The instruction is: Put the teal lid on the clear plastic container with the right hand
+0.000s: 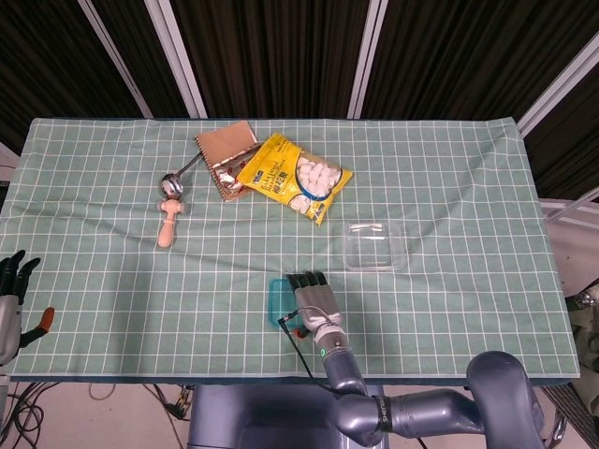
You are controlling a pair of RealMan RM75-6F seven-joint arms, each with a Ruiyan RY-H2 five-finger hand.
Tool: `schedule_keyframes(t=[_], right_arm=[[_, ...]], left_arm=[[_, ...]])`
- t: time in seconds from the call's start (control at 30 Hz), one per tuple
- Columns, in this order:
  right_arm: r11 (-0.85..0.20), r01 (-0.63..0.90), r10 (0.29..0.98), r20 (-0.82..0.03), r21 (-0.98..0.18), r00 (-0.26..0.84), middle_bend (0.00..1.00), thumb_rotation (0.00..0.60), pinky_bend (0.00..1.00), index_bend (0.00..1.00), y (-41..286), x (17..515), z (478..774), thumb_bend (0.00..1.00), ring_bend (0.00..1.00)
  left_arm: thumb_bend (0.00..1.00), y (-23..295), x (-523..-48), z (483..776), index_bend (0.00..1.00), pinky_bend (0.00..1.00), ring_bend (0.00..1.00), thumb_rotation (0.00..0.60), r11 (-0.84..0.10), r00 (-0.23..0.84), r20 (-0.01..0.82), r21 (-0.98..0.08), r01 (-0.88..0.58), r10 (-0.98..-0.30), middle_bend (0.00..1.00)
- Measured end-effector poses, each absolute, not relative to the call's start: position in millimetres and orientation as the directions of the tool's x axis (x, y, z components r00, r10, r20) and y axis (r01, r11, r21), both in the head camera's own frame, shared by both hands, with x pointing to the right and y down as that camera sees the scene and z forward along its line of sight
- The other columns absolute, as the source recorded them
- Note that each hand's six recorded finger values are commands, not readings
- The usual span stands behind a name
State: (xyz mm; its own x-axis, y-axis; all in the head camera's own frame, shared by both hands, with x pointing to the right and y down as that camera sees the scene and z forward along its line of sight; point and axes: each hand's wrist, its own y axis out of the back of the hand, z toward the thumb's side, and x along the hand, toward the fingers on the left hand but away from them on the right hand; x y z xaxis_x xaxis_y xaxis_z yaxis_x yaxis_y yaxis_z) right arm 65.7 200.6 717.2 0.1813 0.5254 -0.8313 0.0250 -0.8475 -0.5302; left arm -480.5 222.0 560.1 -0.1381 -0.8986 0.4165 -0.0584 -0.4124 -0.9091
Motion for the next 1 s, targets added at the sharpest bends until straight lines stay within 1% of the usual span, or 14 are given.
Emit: schedule_keyframes(t=[0.43, 1.0], right_arm=[[-0.832, 0.055, 0.551, -0.809, -0.552, 0.205, 0.37, 0.6, 0.0, 0.01, 199, 67, 715, 0.33, 0.06], [-0.806, 0.082, 0.587, -0.774, -0.586, 0.237, 0.37, 0.6, 0.0, 0.01, 194, 72, 703, 0.33, 0.06]], left_arm=[[0.34, 222, -481, 560, 0.13, 0.0, 0.0, 0.6, -0.413, -0.14, 0.417, -0.909, -0.059, -0.898, 0.0], [0.34, 222, -481, 560, 0.12, 0.0, 0.0, 0.6, -0.413, -0.14, 0.416, -0.909, -0.056, -0.898, 0.0]])
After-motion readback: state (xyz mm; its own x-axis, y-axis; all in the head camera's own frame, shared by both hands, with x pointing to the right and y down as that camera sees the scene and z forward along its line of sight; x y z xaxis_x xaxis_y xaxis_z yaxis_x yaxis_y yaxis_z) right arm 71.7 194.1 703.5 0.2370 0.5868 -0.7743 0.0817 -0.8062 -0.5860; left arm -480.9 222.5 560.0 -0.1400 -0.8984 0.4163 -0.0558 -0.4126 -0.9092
